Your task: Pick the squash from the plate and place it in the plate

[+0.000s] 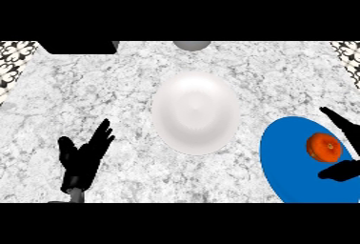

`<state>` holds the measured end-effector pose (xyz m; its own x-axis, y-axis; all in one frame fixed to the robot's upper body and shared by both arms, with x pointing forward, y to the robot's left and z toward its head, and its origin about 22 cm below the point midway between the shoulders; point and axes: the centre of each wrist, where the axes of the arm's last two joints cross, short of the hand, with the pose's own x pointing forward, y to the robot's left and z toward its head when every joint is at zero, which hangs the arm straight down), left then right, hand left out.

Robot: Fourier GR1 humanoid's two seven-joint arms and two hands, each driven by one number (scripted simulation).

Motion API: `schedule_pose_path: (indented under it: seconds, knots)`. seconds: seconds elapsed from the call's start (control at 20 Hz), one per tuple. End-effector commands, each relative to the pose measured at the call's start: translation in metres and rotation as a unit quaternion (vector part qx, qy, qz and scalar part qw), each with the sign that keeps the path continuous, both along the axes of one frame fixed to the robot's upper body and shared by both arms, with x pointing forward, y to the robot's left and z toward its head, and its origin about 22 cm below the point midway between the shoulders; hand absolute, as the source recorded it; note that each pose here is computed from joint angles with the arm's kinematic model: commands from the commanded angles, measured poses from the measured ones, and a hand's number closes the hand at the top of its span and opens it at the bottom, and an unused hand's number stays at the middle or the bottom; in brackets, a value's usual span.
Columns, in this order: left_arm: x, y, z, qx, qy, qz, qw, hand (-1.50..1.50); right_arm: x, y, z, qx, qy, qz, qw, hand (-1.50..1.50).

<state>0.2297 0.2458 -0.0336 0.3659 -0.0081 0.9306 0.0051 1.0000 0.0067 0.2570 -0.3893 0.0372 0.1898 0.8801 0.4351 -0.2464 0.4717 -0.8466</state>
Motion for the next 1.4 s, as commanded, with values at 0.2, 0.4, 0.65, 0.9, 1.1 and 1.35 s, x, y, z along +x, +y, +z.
schedule_pose_path:
  seconds: [0.2,0.4,0.65,0.9,1.1,1.35]
  knots:
    - [0.005,-0.020,-0.004,0.010,0.011,-0.004,0.9999,0.00,0.006,-0.007,-0.014,-0.053,0.049,0.041,0.997,1.50]
    - [0.004,-0.017,0.003,-0.001,0.000,0.002,1.0000,0.00,0.018,-0.014,-0.010,-0.061,0.018,0.063,0.996,1.50]
    - [0.013,-0.004,0.003,-0.001,0.006,-0.001,1.0000,0.00,0.016,0.002,-0.027,-0.073,0.000,0.061,0.995,1.50]
    - [0.004,-0.015,-0.013,0.000,0.012,-0.007,0.9999,0.00,0.036,0.132,-0.028,-0.042,-0.060,0.016,0.997,1.50]
    - [0.012,-0.016,-0.001,0.003,0.002,-0.029,0.9996,0.00,0.043,0.195,-0.035,-0.005,-0.056,-0.010,0.998,1.50]
    - [0.014,-0.024,0.001,0.003,0.005,-0.051,0.9987,0.00,0.062,0.257,0.016,0.008,-0.199,-0.070,0.977,1.50]
